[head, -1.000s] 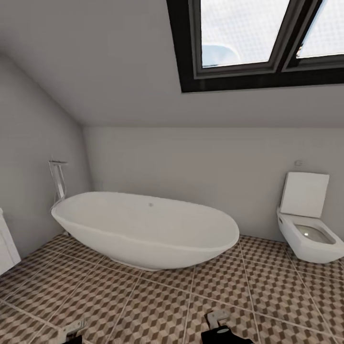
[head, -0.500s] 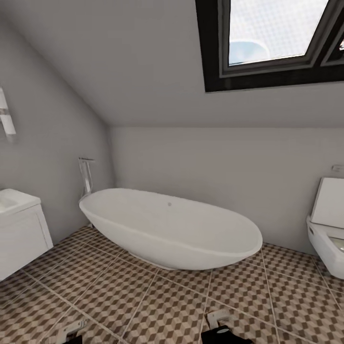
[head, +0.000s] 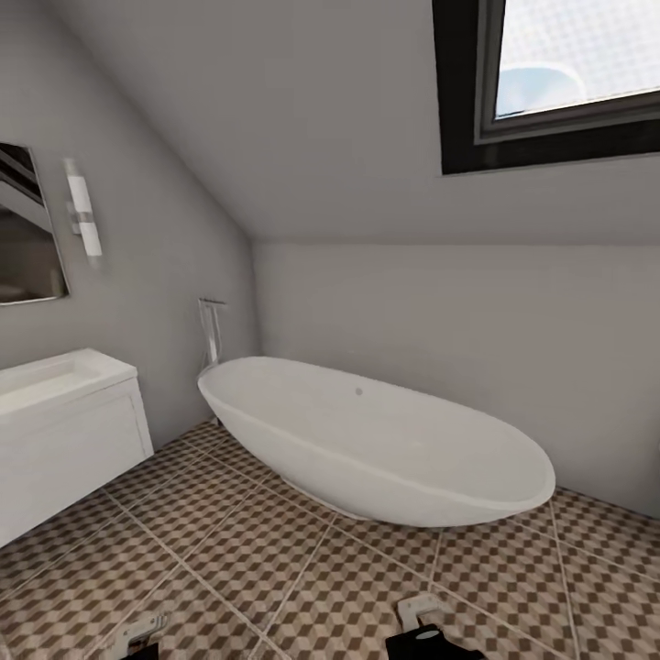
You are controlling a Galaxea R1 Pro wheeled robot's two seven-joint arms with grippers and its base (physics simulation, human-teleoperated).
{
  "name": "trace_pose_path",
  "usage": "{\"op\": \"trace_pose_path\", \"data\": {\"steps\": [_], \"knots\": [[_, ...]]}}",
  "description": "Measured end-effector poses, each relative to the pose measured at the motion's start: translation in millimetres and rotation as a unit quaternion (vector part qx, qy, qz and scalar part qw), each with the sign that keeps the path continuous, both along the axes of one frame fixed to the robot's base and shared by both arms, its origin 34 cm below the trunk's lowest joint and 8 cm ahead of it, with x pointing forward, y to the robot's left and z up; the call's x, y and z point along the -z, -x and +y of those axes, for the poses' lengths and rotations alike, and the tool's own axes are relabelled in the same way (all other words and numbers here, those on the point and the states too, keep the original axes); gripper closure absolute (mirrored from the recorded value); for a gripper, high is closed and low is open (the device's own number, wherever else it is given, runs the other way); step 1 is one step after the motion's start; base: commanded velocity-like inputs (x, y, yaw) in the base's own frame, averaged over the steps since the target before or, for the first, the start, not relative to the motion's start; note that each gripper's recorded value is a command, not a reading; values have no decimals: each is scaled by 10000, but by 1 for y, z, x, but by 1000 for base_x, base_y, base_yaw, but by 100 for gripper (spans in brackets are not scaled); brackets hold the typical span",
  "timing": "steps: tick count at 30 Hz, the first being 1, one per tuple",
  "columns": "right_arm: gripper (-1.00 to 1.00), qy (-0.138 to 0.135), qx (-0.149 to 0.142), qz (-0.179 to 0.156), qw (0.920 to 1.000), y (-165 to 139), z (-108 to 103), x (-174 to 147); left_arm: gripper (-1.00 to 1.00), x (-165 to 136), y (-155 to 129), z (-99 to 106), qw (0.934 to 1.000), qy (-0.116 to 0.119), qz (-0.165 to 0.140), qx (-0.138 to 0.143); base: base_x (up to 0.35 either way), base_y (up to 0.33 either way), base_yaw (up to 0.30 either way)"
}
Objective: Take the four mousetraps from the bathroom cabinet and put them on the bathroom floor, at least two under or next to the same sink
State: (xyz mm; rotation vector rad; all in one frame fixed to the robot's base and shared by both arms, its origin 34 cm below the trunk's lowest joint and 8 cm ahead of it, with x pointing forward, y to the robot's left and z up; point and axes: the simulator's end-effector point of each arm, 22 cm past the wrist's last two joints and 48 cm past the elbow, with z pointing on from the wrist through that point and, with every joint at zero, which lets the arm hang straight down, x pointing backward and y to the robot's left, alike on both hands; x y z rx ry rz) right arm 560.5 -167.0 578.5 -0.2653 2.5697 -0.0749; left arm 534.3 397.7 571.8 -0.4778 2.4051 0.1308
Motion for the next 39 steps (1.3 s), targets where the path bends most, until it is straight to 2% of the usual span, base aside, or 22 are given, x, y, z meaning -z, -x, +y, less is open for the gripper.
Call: {"op": "trace_pose_path", "data": {"steps": [17, 22, 27, 39], "knots": [[100, 6, 4, -9, 10000, 0, -1, 0, 100, 0, -1, -6, 10000, 25, -12, 19, 0, 0, 271], [100, 7, 9, -32, 10000, -1, -3, -1, 100, 1, -1, -8, 10000, 35, -8, 27, 0, 0, 71], [100, 13, 16, -48, 10000, -2, -4, -1, 100, 2, -3, -19, 9999, 96, -9, 70, 31, -15, 13], [100, 36, 28, -70, 10000, -3, -7, -1, 100, 4, -4, -34, 9997, 185, 7, 132, 219, -157, 1]]}}
